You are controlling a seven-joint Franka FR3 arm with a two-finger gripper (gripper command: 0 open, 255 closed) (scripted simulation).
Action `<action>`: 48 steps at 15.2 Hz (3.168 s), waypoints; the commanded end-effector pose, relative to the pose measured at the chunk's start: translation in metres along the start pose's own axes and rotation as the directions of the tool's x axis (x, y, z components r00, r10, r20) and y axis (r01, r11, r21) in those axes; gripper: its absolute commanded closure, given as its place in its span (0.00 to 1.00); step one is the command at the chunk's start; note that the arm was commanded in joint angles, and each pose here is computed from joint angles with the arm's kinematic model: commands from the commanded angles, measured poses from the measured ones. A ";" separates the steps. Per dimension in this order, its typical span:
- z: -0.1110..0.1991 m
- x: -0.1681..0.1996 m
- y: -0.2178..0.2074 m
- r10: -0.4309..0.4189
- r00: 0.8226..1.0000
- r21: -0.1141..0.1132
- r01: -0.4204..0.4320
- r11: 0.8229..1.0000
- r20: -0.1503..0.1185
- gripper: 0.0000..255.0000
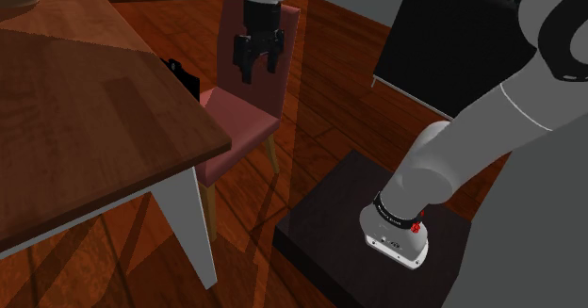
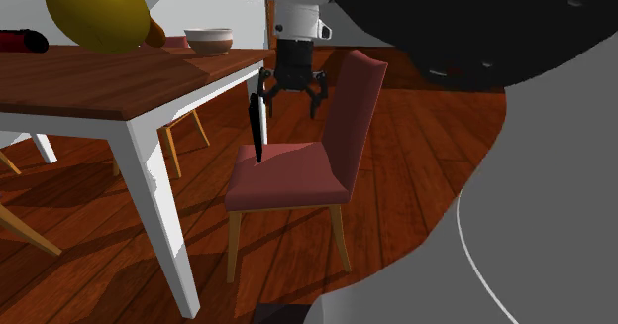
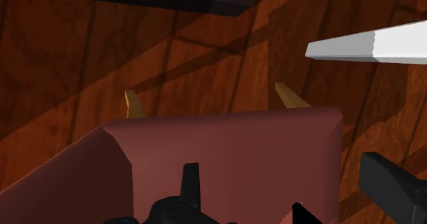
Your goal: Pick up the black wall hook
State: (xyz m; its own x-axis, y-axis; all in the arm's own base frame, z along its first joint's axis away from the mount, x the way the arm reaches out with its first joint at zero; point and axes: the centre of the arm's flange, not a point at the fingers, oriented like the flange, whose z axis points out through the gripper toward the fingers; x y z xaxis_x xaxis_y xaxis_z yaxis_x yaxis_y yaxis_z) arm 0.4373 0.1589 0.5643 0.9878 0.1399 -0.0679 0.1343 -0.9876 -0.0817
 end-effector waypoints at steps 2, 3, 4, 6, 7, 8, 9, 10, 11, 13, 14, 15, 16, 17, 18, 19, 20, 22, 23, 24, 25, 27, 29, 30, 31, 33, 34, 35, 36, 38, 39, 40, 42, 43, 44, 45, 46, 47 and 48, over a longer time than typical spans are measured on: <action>-0.003 0.030 -0.024 0.004 1.000 -0.012 -0.004 1.000 -0.014 0.00; -0.004 0.040 -0.032 0.005 1.000 -0.016 -0.005 1.000 -0.019 0.00; -0.005 0.050 -0.041 0.006 1.000 -0.020 -0.006 1.000 -0.023 0.00; -0.006 0.070 -0.058 0.008 0.999 -0.029 -0.009 1.000 -0.033 0.00; -0.006 0.079 -0.066 0.009 0.999 -0.033 -0.010 0.999 -0.037 0.00; -0.007 0.089 -0.075 0.010 0.999 -0.037 -0.011 0.999 -0.042 0.00; -0.008 0.099 -0.083 0.011 0.999 -0.041 -0.013 0.999 -0.046 0.00; -0.008 0.109 -0.092 0.012 0.999 -0.046 -0.014 0.999 -0.051 0.00; -0.009 0.119 -0.100 0.012 0.998 -0.050 -0.015 0.999 -0.055 0.00; -0.010 0.130 -0.109 0.013 0.998 -0.054 -0.017 0.998 -0.060 0.00; -0.005 0.130 -0.109 0.013 0.998 -0.054 -0.017 0.998 -0.060 0.00; 0.001 0.130 -0.108 0.013 0.998 -0.054 -0.017 0.998 -0.060 0.00; 0.006 0.131 -0.108 0.013 0.998 -0.054 -0.017 0.998 -0.060 0.00; 0.011 0.131 -0.107 0.013 0.998 -0.054 -0.017 0.998 -0.060 0.00; 0.016 0.131 -0.107 0.013 0.998 -0.054 -0.017 0.998 -0.060 0.00; 0.022 0.132 -0.107 0.013 0.998 -0.054 -0.017 0.998 -0.060 0.00; 0.030 0.132 -0.106 0.013 0.998 -0.054 -0.017 0.998 -0.060 0.00; 0.030 0.132 -0.106 0.013 0.998 -0.054 -0.017 0.998 -0.060 0.00; 0.030 0.131 -0.107 0.013 0.998 -0.054 -0.016 0.998 -0.061 1.00; 0.028 0.132 -0.108 0.013 0.998 -0.054 -0.016 0.998 -0.061 1.00; 0.030 0.131 -0.107 0.013 0.998 -0.054 -0.016 0.998 -0.060 1.00; 0.027 0.130 -0.107 0.013 0.998 -0.054 -0.016 0.998 -0.061 1.00; 0.028 0.131 -0.106 0.013 0.998 -0.054 -0.016 0.998 -0.061 1.00; 0.028 0.131 -0.106 0.013 0.998 -0.054 -0.016 0.998 -0.061 1.00; 0.028 0.131 -0.106 0.012 0.998 -0.054 -0.016 0.998 -0.061 1.00; 0.025 0.132 -0.106 0.013 0.998 -0.054 -0.017 0.998 -0.060 1.00; 0.019 0.132 -0.107 0.013 0.998 -0.054 -0.017 0.998 -0.060 1.00; 0.014 0.131 -0.107 0.013 0.998 -0.054 -0.017 0.998 -0.060 1.00; 0.009 0.131 -0.108 0.013 0.998 -0.054 -0.017 0.998 -0.060 1.00; -0.002 0.130 -0.109 0.013 0.998 -0.054 -0.017 0.998 -0.060 1.00; -0.007 0.130 -0.109 0.013 0.998 -0.054 -0.017 0.998 -0.060 1.00; -0.012 0.129 -0.109 0.013 0.998 -0.054 -0.017 0.998 -0.060 1.00; -0.023 0.129 -0.110 0.013 0.998 -0.054 -0.017 0.998 -0.060 1.00; -0.028 0.128 -0.111 0.013 0.998 -0.054 -0.017 0.998 -0.060 1.00; -0.033 0.128 -0.111 0.013 0.998 -0.054 -0.017 0.998 -0.060 1.00; -0.038 0.128 -0.112 0.013 0.998 -0.054 -0.017 0.998 -0.060 1.00; -0.044 0.127 -0.112 0.013 0.998 -0.054 -0.017 0.998 -0.060 1.00; -0.049 0.127 -0.112 0.013 0.998 -0.054 -0.017 0.998 -0.060 1.00; -0.050 0.127 -0.112 0.013 0.998 -0.054 -0.017 0.998 -0.060 1.00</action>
State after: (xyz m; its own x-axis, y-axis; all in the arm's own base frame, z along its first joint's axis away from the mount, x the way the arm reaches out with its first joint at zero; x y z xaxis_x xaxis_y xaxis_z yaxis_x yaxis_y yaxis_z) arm 0.5513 0.2837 0.6106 0.9924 0.1224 -0.0104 0.1221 -0.9922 -0.0260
